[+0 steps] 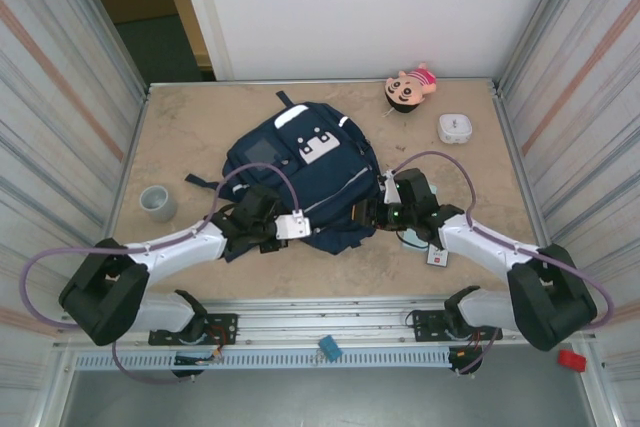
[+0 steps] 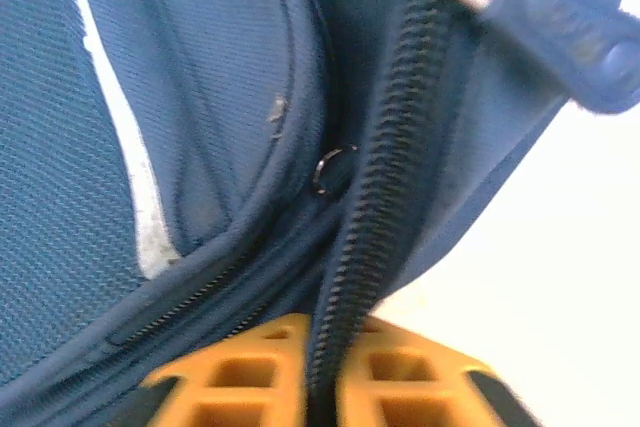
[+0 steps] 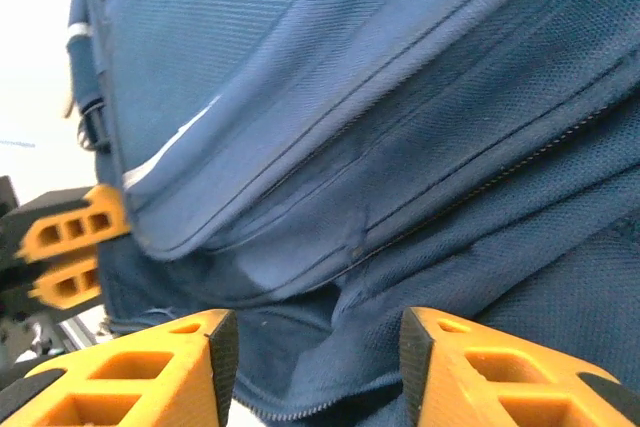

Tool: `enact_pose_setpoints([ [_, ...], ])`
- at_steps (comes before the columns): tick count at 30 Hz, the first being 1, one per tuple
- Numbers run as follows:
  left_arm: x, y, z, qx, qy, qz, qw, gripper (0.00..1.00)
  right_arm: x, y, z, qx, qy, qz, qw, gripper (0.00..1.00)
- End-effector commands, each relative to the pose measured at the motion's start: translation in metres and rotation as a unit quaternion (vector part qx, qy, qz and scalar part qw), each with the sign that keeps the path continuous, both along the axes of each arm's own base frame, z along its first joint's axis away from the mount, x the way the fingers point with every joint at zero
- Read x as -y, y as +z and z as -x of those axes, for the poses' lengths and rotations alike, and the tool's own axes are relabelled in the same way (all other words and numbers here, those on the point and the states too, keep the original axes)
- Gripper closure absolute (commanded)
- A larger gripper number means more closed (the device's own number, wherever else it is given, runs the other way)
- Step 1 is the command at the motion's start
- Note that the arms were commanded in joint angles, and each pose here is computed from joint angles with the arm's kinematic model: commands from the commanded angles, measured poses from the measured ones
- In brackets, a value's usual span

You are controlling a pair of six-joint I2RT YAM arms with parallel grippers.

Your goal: Pack books, pencil case, and school supplies into a backpack

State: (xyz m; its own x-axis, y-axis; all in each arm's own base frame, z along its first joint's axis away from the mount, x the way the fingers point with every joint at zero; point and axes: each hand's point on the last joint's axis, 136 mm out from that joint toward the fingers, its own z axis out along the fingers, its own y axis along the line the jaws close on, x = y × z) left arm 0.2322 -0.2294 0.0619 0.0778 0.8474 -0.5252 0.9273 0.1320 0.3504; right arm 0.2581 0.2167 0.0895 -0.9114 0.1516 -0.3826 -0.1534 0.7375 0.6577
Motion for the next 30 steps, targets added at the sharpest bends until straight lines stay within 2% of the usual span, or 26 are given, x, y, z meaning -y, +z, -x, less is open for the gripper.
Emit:
enact_pose_setpoints([
  [1,0.028,0.035,0.018,-0.028,-0.031,0.087,0.995,0.98,0.003,-0.007,-0.014,-0.017,-0.021,-0.012,1.0,0.55],
  [7,0.053,0.055,0.043,-0.029,-0.04,0.169,0.984,1.0,-0.004,-0.003,-0.056,0.006,-0.003,-0.033,0.999,0.57],
  [10,0.055,0.054,0.034,-0.033,-0.001,0.195,0.98,1.0,-0.007,0.008,-0.073,0.021,0.014,-0.045,0.999,0.56],
  [13,0.055,0.047,0.03,-0.044,0.022,0.194,0.98,1.0,-0.004,0.021,-0.072,0.025,0.031,-0.033,0.999,0.53],
  [16,0.056,0.04,0.03,-0.056,0.026,0.192,0.979,1.0,0.006,0.034,-0.06,0.024,0.032,0.004,0.999,0.53],
  [21,0.057,0.042,0.03,-0.057,0.031,0.218,0.974,1.0,0.025,0.048,-0.021,0.026,0.017,0.108,0.994,0.52],
  [25,0.055,0.045,0.029,-0.066,0.035,0.252,0.965,1.0,0.008,0.056,0.011,0.029,0.044,0.13,0.99,0.54],
  [30,0.054,0.049,0.03,-0.07,0.032,0.271,0.96,1.0,-0.031,0.056,0.033,0.02,0.077,0.143,0.987,0.55],
])
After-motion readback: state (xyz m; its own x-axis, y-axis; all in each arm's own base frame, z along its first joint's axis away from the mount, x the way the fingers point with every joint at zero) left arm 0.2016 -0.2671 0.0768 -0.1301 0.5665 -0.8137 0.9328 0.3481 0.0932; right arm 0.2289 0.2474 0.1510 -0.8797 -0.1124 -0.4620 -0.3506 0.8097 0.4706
